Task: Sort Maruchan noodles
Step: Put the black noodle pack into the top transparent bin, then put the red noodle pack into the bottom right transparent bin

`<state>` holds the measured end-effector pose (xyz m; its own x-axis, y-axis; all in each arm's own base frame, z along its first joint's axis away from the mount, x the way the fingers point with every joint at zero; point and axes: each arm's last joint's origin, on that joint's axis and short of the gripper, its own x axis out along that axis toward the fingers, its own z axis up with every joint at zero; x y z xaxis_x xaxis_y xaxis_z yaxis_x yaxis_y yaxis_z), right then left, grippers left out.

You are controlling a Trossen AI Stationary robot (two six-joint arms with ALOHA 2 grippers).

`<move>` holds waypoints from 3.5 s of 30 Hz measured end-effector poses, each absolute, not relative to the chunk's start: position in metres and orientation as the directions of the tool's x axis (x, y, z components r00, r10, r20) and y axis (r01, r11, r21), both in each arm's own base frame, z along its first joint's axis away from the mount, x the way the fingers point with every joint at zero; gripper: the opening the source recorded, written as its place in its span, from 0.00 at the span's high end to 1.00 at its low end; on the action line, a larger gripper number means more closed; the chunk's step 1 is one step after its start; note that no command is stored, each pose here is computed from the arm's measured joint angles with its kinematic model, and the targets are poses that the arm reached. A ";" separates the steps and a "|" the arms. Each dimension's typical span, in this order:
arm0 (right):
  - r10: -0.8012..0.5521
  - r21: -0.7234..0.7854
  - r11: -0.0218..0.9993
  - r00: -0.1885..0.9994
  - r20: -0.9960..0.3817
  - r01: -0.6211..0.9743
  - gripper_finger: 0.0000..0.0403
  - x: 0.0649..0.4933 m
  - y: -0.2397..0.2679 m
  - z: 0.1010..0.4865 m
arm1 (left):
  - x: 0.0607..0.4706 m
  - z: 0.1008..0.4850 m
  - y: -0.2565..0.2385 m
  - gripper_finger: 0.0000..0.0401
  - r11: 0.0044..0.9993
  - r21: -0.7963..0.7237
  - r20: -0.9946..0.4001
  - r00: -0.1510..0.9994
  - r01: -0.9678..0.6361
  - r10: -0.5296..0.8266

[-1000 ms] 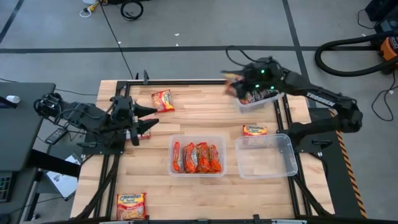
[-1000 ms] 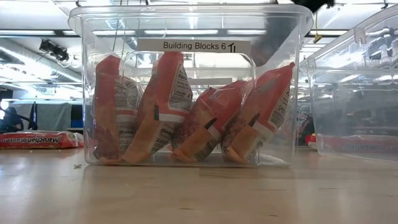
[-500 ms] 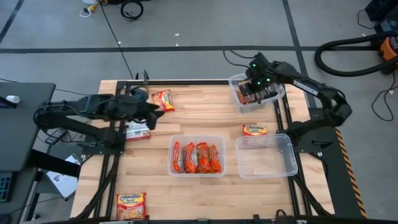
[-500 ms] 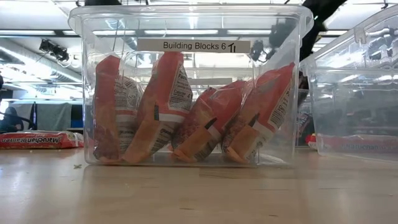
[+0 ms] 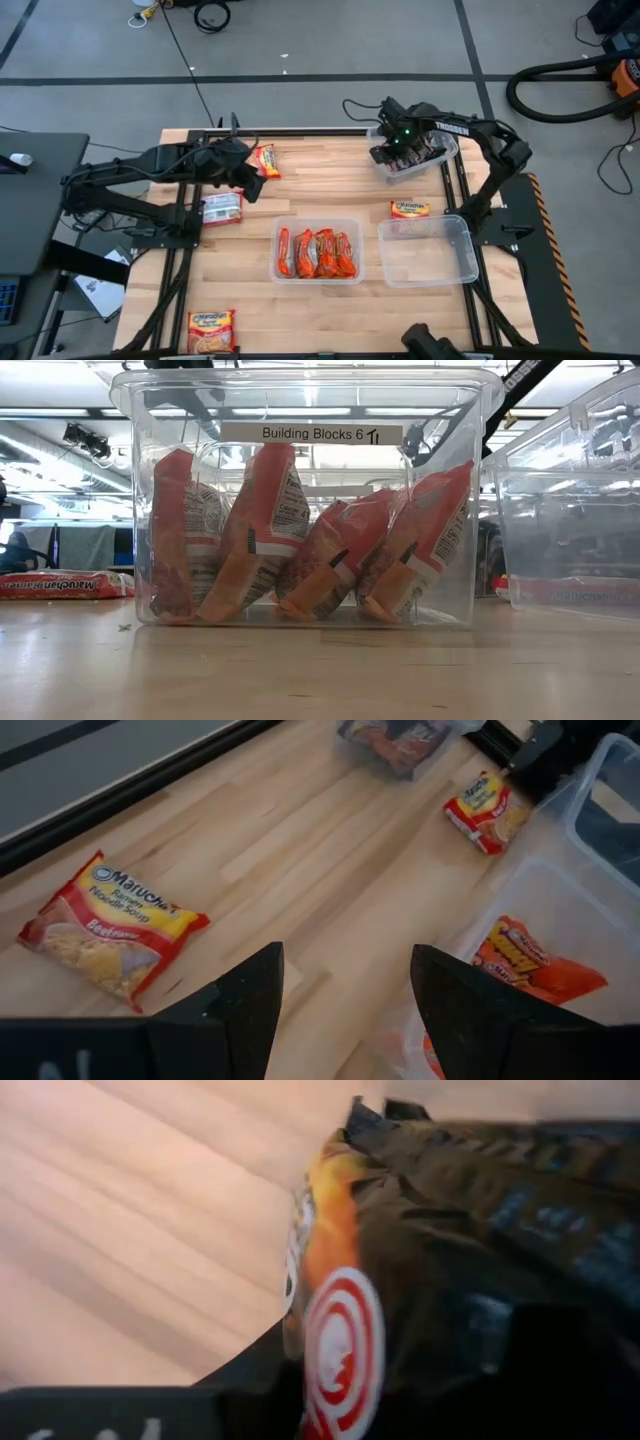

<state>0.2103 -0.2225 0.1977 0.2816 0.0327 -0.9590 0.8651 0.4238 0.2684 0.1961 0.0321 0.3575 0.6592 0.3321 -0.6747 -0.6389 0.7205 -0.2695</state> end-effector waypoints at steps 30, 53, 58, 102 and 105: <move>-0.194 0.403 0.212 0.442 -0.876 0.890 0.46 0.202 -0.215 0.250 | 0.168 0.365 0.066 0.45 0.784 -0.142 -0.672 0.641 -0.604 0.372; -0.255 0.464 0.663 0.759 -0.599 0.588 0.46 0.204 -0.102 0.347 | 0.150 0.393 0.066 0.45 0.859 -0.090 -0.458 0.787 -0.504 0.413; -0.152 0.360 0.713 0.634 -0.758 0.601 0.46 0.184 -0.057 0.340 | 0.157 0.408 0.068 0.45 0.905 -0.062 -0.302 0.872 -0.422 0.386; 0.108 0.218 0.804 0.225 -0.968 0.553 0.44 0.174 -0.083 0.177 | 0.160 0.401 0.009 0.45 0.913 -0.330 -0.383 0.918 -0.238 0.101; 0.128 0.257 0.823 0.274 -0.953 0.507 0.45 0.177 -0.086 0.176 | 0.160 0.402 0.009 0.45 0.906 -0.346 -0.383 0.918 -0.244 0.101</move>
<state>0.1774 -0.0865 0.1764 0.2742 0.1281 -0.9531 0.5072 0.8227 0.2566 0.1601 0.0090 0.4015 0.9182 0.1011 -0.3829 -0.2438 0.9062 -0.3455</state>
